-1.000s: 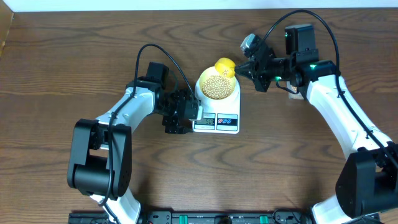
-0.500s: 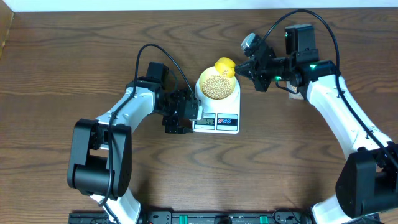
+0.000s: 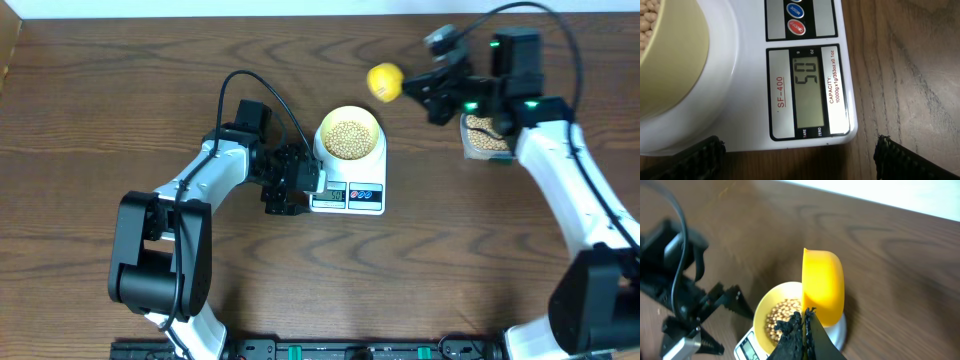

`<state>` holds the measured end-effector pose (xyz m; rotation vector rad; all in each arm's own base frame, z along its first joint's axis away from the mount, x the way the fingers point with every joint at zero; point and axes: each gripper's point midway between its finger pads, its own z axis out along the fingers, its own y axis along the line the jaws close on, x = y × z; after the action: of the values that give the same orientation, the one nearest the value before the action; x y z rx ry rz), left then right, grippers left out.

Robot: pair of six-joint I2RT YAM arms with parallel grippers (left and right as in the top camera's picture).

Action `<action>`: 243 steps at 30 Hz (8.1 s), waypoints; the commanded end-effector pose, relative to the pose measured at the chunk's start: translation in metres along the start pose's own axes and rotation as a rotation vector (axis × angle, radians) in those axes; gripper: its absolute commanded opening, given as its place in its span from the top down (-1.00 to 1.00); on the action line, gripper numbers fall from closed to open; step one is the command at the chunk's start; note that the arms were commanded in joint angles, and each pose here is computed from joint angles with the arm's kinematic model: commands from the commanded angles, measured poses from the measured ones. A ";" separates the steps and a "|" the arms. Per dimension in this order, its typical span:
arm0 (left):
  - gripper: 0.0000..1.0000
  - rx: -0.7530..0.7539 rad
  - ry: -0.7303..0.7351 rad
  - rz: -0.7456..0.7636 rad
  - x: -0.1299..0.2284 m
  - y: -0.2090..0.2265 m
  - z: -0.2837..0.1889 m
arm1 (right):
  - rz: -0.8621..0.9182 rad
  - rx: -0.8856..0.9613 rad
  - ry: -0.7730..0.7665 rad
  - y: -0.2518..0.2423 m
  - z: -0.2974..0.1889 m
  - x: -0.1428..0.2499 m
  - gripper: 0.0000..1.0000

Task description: Scoop item into bowl and weigh 50g on scale

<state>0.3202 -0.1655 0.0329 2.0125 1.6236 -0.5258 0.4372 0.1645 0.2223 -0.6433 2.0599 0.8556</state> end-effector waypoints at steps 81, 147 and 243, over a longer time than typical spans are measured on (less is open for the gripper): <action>-0.95 0.024 -0.016 -0.002 0.001 -0.006 0.006 | 0.157 0.256 -0.173 -0.156 -0.073 0.009 -0.99; -0.95 0.024 -0.016 -0.002 0.001 -0.006 0.006 | 0.365 0.634 -0.006 -0.215 -0.112 0.071 -0.99; -0.95 -0.638 -0.103 -0.590 -0.027 0.020 -0.106 | 0.366 0.634 -0.006 -0.215 -0.112 0.071 -0.99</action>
<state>0.3290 -0.1292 0.1361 1.3894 1.8438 -0.0973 0.4906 -0.0694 0.1387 0.0859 2.3091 0.3426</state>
